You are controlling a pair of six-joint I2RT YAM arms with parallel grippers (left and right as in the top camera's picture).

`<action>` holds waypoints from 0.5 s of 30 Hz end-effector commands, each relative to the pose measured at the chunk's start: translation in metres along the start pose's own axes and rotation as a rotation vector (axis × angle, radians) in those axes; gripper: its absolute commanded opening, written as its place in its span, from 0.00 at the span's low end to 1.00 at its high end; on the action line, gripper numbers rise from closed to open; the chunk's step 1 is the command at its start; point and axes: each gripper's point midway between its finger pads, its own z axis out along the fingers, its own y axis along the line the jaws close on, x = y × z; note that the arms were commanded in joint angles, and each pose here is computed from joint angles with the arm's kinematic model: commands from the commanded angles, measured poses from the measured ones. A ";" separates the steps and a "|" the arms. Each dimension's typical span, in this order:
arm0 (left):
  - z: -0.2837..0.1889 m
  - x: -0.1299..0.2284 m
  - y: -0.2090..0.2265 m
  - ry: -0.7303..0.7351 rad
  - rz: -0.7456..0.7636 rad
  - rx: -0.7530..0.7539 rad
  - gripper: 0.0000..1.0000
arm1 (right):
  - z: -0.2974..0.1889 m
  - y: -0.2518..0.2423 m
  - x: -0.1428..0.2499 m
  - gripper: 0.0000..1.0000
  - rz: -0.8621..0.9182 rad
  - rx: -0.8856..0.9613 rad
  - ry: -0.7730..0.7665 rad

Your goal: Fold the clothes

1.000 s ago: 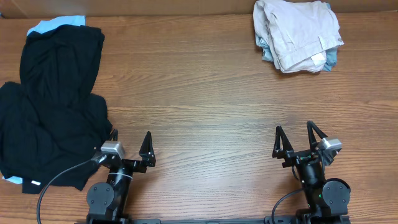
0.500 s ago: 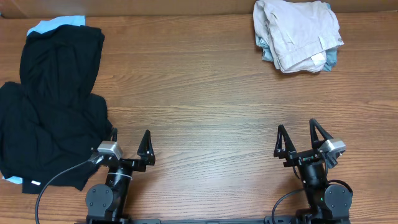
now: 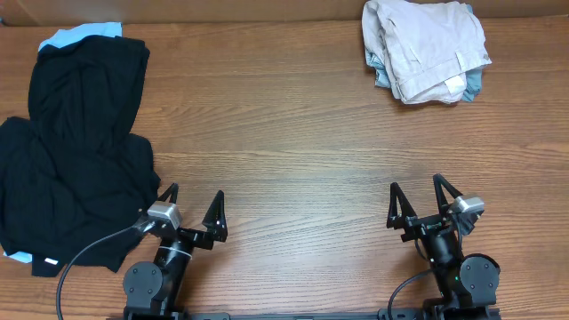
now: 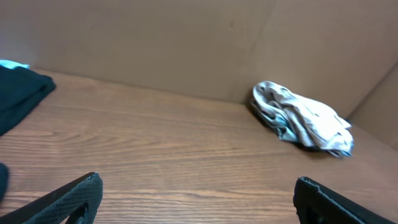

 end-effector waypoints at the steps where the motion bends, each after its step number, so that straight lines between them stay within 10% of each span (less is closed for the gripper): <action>1: -0.001 0.002 -0.007 0.008 0.026 0.047 1.00 | 0.000 0.006 0.000 1.00 0.003 -0.034 -0.005; 15: -0.025 -0.046 -0.007 0.076 0.167 -0.084 1.00 | -0.011 0.030 -0.045 1.00 -0.013 -0.097 -0.056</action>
